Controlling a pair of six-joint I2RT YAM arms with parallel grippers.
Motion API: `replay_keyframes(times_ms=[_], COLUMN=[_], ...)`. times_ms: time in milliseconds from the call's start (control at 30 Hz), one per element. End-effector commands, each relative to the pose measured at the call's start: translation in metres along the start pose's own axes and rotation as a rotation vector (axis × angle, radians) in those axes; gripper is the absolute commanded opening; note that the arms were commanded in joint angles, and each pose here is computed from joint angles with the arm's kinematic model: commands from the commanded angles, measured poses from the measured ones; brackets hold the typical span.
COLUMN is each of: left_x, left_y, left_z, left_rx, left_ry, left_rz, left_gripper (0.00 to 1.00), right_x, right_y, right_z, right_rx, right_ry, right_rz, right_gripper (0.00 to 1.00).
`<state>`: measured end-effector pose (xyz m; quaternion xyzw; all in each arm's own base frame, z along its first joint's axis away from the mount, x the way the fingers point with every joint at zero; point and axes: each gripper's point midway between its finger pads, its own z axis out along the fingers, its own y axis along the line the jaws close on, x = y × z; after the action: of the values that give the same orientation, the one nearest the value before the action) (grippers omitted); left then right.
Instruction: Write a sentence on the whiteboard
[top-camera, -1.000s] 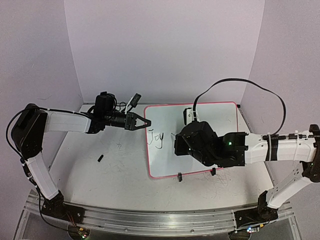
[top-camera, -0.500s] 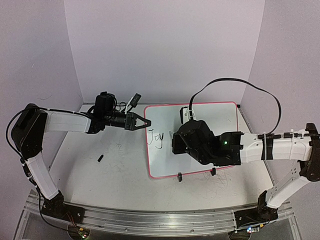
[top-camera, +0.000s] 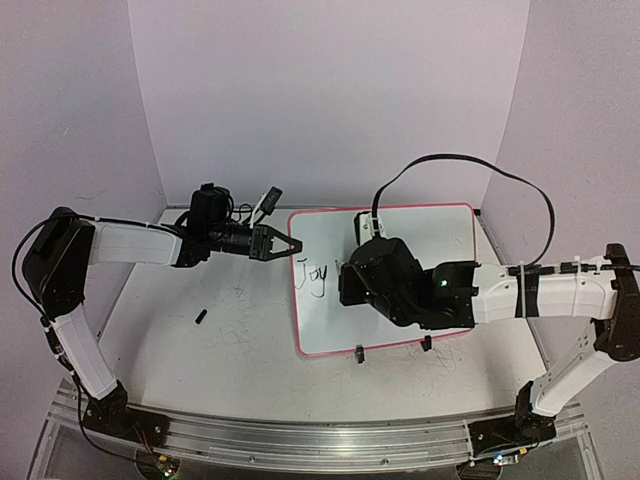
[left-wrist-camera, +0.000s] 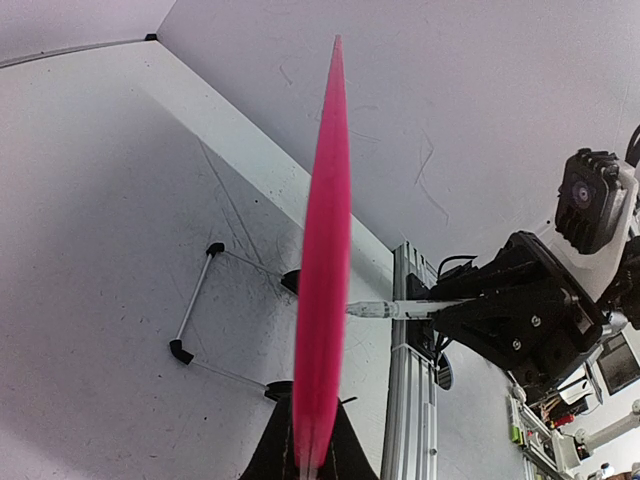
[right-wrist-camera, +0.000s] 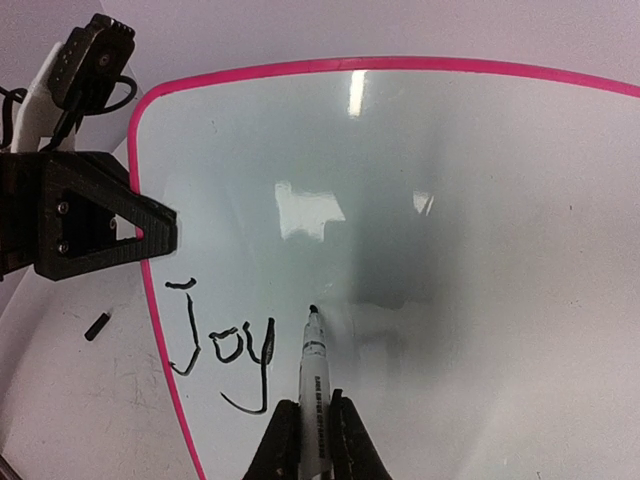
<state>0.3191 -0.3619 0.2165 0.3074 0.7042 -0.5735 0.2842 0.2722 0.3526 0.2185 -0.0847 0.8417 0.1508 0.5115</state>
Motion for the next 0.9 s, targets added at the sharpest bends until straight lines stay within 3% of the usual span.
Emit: replay_keyframes(times_ms=[0, 533, 867], left_x=[0.002, 0.001, 0.001], left_y=[0.002, 0.0, 0.0], left_z=[-0.001, -0.002, -0.002], left_rx=[-0.012, -0.011, -0.01], left_ry=[0.005, 0.003, 0.004], left_rz=[-0.038, -0.036, -0.037], left_gripper=[0.0, 0.0, 0.0], right_x=[-0.015, -0.02, -0.002], right_y=[0.002, -0.002, 0.004], right_z=[0.002, -0.018, -0.005], right_rx=[0.007, -0.024, -0.019], right_ry=[-0.04, -0.043, 0.005], right_rz=[0.027, 0.054, 0.029], right_gripper=[0.0, 0.0, 0.0])
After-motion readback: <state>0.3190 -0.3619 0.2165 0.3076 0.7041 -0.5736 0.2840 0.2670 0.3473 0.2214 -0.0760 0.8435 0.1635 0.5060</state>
